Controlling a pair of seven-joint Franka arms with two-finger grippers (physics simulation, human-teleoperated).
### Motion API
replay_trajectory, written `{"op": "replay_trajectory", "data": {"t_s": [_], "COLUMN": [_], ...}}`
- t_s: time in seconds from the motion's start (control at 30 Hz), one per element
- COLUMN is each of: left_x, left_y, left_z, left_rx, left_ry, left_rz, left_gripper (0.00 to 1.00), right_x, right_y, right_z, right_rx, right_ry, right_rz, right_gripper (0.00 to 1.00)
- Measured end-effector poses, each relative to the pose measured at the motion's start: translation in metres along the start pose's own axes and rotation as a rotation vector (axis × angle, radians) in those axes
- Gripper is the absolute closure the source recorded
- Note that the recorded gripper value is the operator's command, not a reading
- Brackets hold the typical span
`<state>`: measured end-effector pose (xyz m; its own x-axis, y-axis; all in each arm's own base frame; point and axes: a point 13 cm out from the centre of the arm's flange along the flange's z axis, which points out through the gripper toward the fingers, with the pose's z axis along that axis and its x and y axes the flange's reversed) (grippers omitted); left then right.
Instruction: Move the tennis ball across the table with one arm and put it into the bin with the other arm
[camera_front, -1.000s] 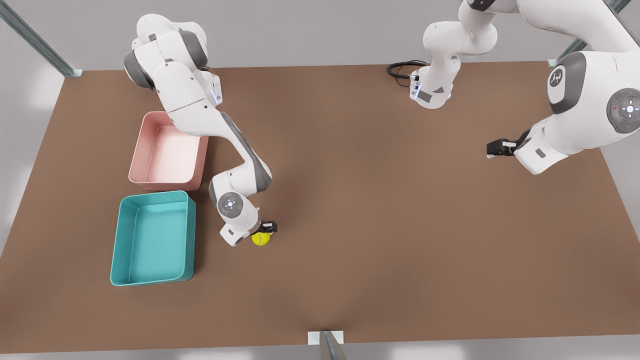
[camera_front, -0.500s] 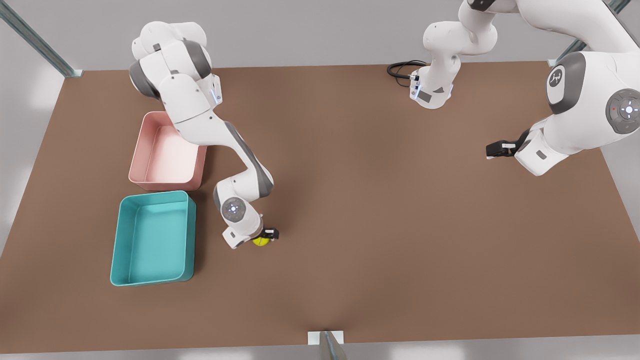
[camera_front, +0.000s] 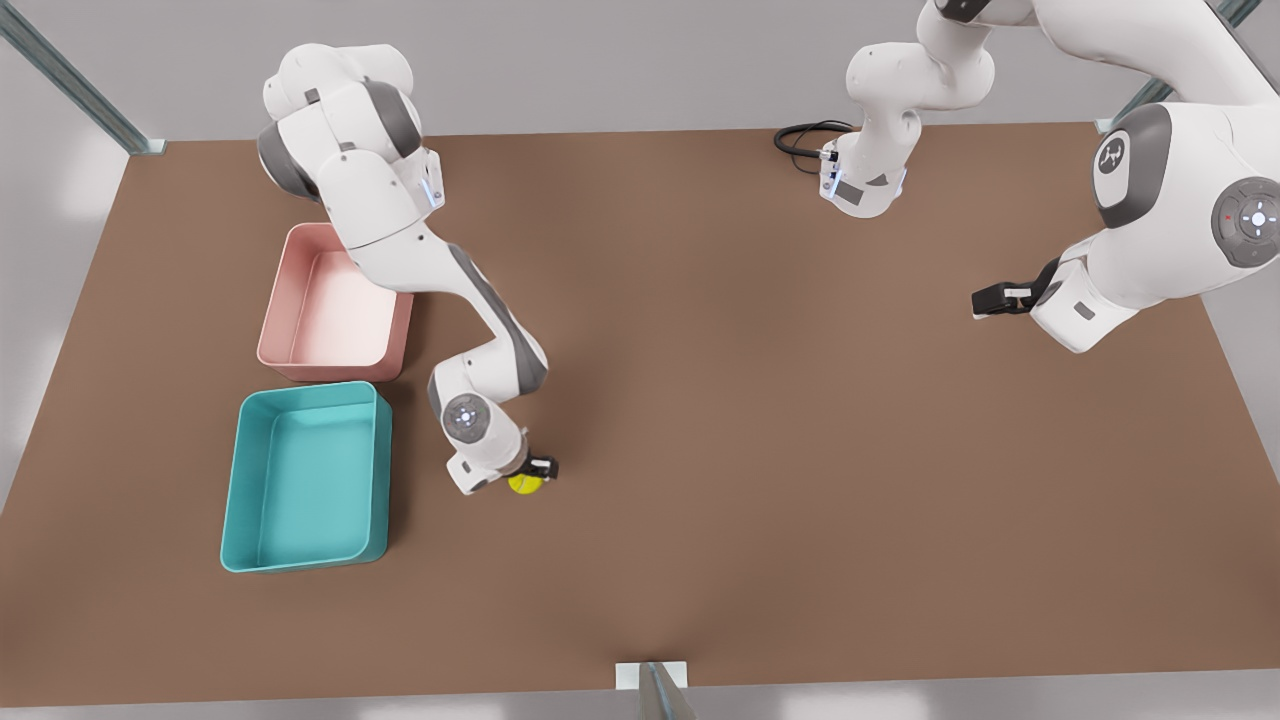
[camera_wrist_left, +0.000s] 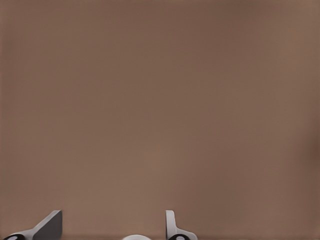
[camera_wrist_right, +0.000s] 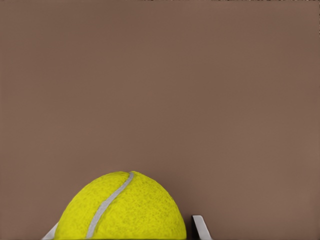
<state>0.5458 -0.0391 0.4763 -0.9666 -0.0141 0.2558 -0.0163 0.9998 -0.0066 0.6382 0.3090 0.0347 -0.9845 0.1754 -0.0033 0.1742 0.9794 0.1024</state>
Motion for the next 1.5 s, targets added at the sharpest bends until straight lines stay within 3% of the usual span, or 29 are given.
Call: {"op": "replay_trajectory", "data": {"t_s": [0.07,0.37,0.57,0.63,0.7,0.93,1.1,1.3,1.47,1.5], "left_x": [0.002,0.005,0.007,0.008,0.008,0.009,0.009,0.009,0.009,0.009], "left_y": [0.001,0.001,-0.006,-0.015,-0.018,-0.016,-0.017,-0.018,-0.018,-0.018], "left_z": [-0.001,-0.001,-0.001,0.003,0.004,0.003,0.004,0.004,0.005,0.005], "left_rx": [-0.002,-0.006,0.001,0.003,0.009,0.016,0.017,0.018,0.02,0.02], "left_ry": [0.005,0.015,0.021,0.032,0.037,0.04,0.043,0.045,0.047,0.048], "left_rz": [-0.003,-0.012,-0.005,0.011,0.014,0.007,0.005,0.004,0.004,0.004], "left_gripper": [0.0,0.0,0.0,0.0,0.0,0.0,0.0,0.0,0.0,0.0], "right_x": [-0.002,-0.012,-0.012,-0.009,-0.006,-0.005,-0.031,-0.093,-0.126,-0.124], "right_y": [0.001,0.008,0.007,0.006,0.011,0.027,0.016,-0.123,-0.285,-0.302], "right_z": [0.002,0.0,0.008,0.011,0.01,-0.009,-0.078,-0.198,-0.213,-0.204], "right_rx": [-0.005,-0.032,-0.034,-0.035,-0.047,-0.121,-0.148,-0.068,0.117,0.144], "right_ry": [-0.005,-0.043,-0.048,-0.045,-0.038,-0.009,-0.033,-0.062,-0.029,-0.004], "right_rz": [0.005,0.018,0.021,0.02,0.016,0.018,0.013,0.055,0.026,0.007], "right_gripper": [0.16,0.13,0.17,0.35,0.41,0.41,0.41,0.4,0.4,0.26]}}
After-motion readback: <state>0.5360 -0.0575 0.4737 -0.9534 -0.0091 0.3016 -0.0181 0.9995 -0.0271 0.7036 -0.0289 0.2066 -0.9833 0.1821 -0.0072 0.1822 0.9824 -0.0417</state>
